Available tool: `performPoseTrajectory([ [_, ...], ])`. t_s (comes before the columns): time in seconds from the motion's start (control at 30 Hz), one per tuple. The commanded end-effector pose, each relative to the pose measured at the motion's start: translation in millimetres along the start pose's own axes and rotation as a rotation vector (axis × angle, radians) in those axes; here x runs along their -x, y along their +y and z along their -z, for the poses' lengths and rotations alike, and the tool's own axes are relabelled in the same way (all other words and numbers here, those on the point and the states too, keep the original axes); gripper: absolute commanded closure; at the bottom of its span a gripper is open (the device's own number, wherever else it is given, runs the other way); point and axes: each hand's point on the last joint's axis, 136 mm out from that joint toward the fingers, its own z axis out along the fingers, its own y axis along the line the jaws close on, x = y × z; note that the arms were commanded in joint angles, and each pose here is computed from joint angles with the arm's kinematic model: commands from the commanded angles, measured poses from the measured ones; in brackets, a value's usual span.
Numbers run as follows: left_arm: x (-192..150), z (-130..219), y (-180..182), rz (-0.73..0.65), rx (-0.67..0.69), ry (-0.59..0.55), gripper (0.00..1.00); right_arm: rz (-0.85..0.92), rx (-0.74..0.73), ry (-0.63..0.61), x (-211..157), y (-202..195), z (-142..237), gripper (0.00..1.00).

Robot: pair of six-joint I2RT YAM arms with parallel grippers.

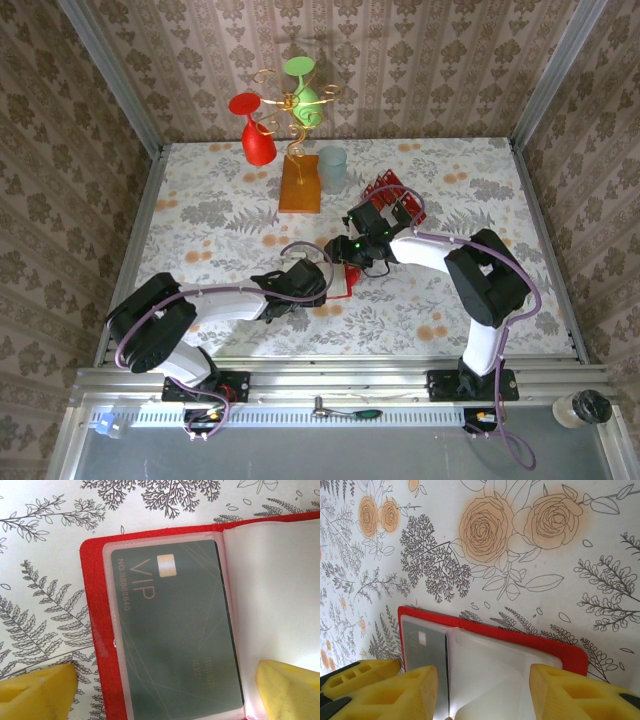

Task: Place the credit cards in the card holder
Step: Flip over the card slot on the card holder.

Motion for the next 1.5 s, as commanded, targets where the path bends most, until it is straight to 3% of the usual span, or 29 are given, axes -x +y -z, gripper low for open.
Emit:
performPoseTrajectory([
  [0.0, -11, -4, 9, -0.005, 0.032, 0.027, 0.07, -0.024, 0.003, 0.042, -11, -7, -11, 0.49],
  [0.5, -11, -4, 10, -0.004, 0.032, 0.024, 0.08, -0.032, 0.056, 0.075, -16, 1, -16, 0.56],
  [0.93, 11, 16, 4, 0.004, -0.004, -0.036, 0.05, 0.014, 0.095, 0.052, -17, 33, 8, 0.52],
  [1.23, 38, 51, 37, 0.097, -0.010, -0.128, 0.00, 0.006, 0.148, 0.058, -30, 62, 5, 0.45],
  [1.47, 39, 69, 73, 0.171, 0.007, -0.165, 0.00, -0.002, 0.168, 0.067, -39, 83, -11, 0.42],
])
